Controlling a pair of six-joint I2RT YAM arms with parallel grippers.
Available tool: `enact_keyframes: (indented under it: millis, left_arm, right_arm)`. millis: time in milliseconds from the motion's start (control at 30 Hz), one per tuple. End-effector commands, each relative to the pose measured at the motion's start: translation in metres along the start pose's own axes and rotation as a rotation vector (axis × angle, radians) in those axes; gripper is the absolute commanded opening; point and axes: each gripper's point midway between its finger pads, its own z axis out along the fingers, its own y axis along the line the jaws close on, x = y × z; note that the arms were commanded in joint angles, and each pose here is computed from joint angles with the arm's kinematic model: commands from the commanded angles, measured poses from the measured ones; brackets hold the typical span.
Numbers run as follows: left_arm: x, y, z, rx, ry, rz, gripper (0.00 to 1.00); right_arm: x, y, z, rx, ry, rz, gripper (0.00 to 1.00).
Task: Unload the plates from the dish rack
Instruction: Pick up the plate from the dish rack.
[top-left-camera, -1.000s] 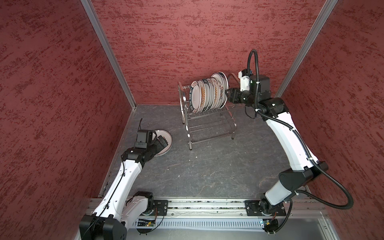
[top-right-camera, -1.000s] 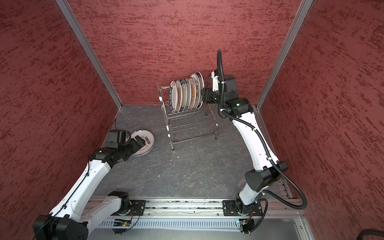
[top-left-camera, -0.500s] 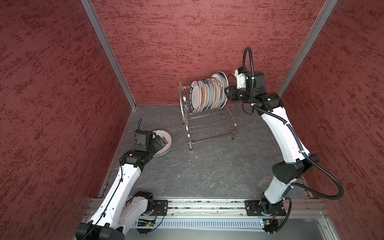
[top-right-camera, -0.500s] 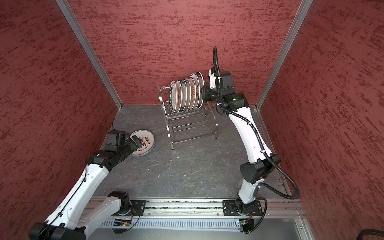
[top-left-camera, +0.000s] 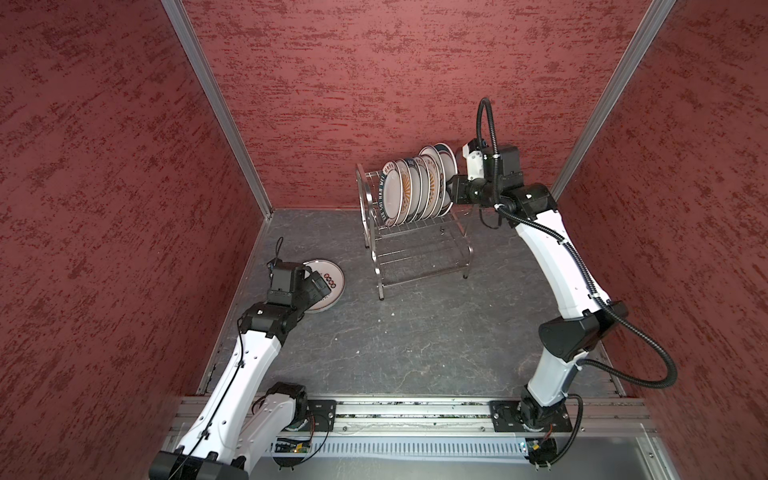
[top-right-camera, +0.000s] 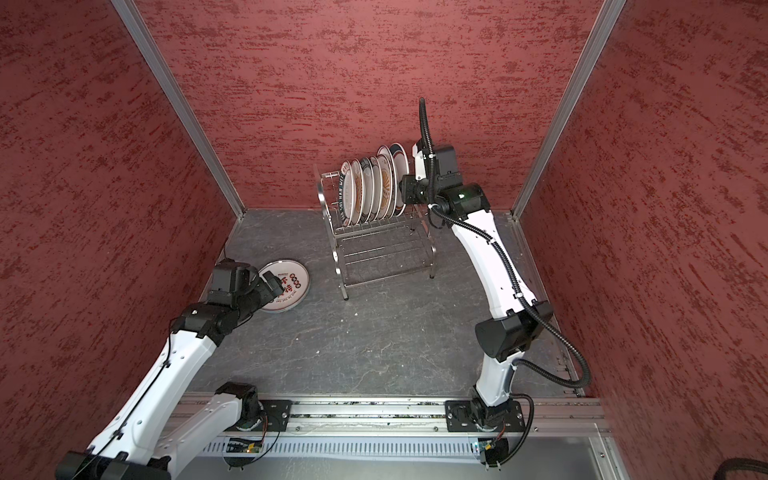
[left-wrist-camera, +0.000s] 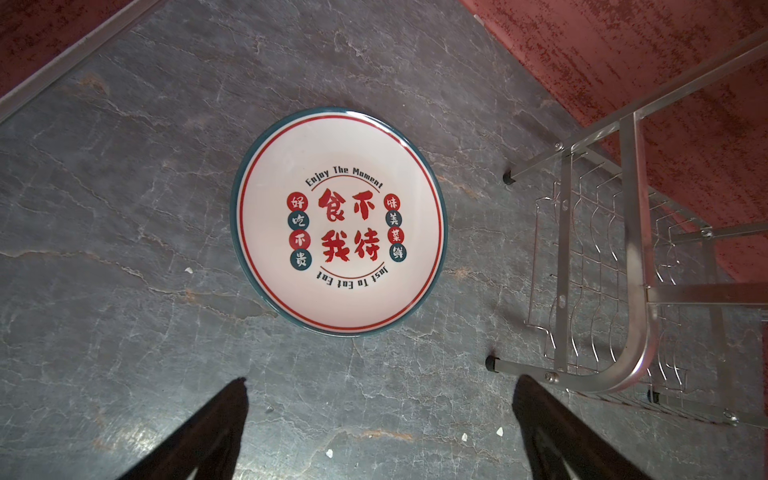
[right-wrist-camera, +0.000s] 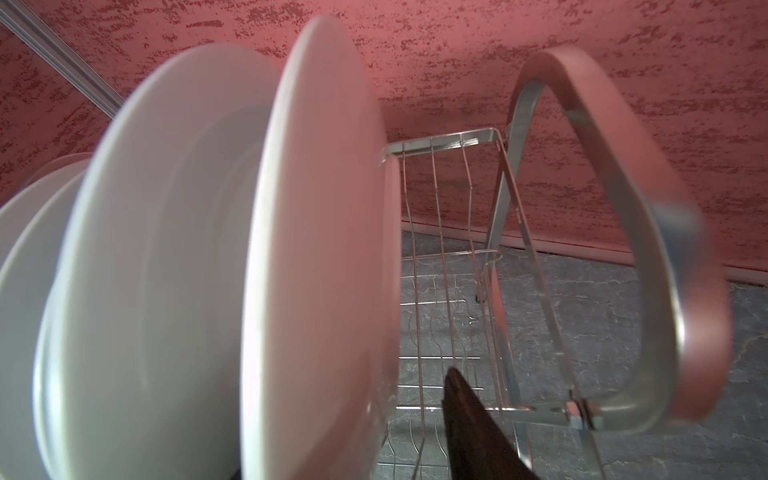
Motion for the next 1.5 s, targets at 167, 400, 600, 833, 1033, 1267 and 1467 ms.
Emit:
enact_keyframes:
  millis: [167,400,600,833,1033,1267,1467]
  left_arm:
    - [0.004,0.000,0.003,-0.028,0.004,0.057,0.99]
    - [0.003,0.008,0.001,-0.060,-0.050,0.054,0.99]
    - [0.005,0.006,0.005,-0.053,-0.042,0.033,0.99]
    - [0.004,0.008,0.007,-0.083,-0.035,0.016,0.99]
    - [0.003,0.007,0.008,-0.060,-0.057,0.010,0.99]
    - [0.001,0.008,0.005,-0.063,-0.062,-0.006,0.99]
    - [0.004,0.009,0.006,-0.062,-0.025,-0.019,0.99]
  right_arm:
    - [0.009,0.000,0.008,0.026,0.030,0.000,0.45]
    - [0.009,0.003,0.008,0.031,0.026,0.004,0.41]
    - [0.006,0.002,0.005,0.043,0.012,0.005,0.36]
    - [0.002,0.002,0.004,0.046,-0.011,0.001,0.32]
    - [-0.001,0.002,0.000,0.049,-0.025,0.005,0.29]
    - [-0.004,0.005,-0.004,0.050,-0.039,-0.003,0.21]
    - [-0.008,0.008,-0.009,0.051,-0.057,-0.008,0.20]
